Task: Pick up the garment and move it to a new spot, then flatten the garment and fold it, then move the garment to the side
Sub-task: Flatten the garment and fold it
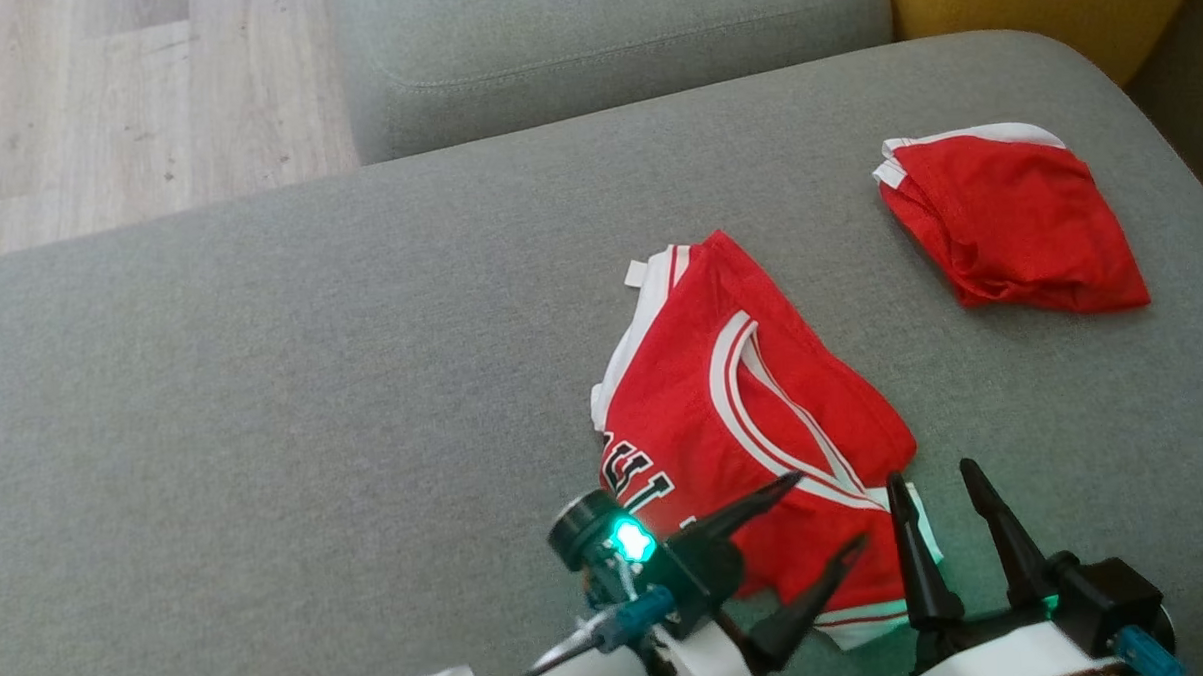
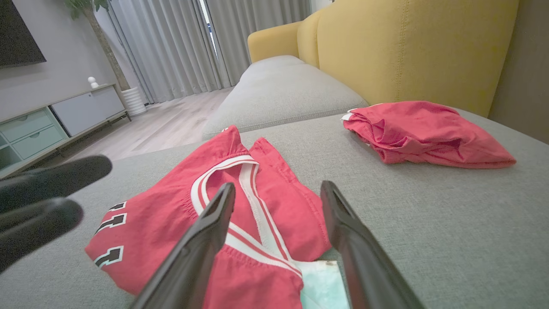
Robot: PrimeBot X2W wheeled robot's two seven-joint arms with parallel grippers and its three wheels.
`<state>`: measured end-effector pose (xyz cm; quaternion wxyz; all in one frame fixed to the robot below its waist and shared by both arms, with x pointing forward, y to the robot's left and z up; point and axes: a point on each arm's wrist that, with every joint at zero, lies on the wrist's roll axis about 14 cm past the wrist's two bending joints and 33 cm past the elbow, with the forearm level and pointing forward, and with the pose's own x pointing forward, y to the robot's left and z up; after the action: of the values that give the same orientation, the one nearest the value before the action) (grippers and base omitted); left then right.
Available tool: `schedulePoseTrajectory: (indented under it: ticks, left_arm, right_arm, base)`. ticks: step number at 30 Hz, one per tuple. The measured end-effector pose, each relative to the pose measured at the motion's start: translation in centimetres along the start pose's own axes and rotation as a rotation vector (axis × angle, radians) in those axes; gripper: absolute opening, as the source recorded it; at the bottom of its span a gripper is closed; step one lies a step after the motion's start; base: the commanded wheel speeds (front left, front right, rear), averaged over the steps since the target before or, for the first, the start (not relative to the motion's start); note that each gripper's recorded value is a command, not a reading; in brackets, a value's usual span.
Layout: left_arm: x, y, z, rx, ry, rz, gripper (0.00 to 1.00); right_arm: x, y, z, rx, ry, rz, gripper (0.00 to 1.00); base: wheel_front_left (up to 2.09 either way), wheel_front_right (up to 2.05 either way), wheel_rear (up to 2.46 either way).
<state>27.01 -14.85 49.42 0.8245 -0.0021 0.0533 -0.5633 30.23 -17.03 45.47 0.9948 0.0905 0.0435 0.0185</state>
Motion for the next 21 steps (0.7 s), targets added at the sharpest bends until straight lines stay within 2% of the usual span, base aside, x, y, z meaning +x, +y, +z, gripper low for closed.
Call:
schedulePoseTrajectory:
  ticks: [6,9,16,21]
  left_arm:
    - [-1.4,0.0,-2.4,-0.006,0.107,-0.017,1.0]
    - [-1.5,0.8,-3.0,0.007,0.123,0.021,1.0]
    - [-1.6,6.7,-6.1,0.149,0.239,0.187,1.0]
    - [-1.7,10.9,-7.9,0.237,0.361,0.238,1.0]
  right_arm:
    - [0.3,0.0,0.1,-0.002,-0.001,0.002,1.0]
    - [0.3,-0.4,0.0,-0.004,0.004,-0.009,1.0]
    - [0.4,-1.6,-0.1,-0.016,0.012,-0.048,1.0]
    - [0.4,-2.0,-0.3,-0.017,0.023,-0.064,1.0]
  base:
    - [0.0,0.0,0.0]
    - [0.0,0.0,0.0]
    - [0.0,0.0,0.0]
    - [0.0,0.0,0.0]
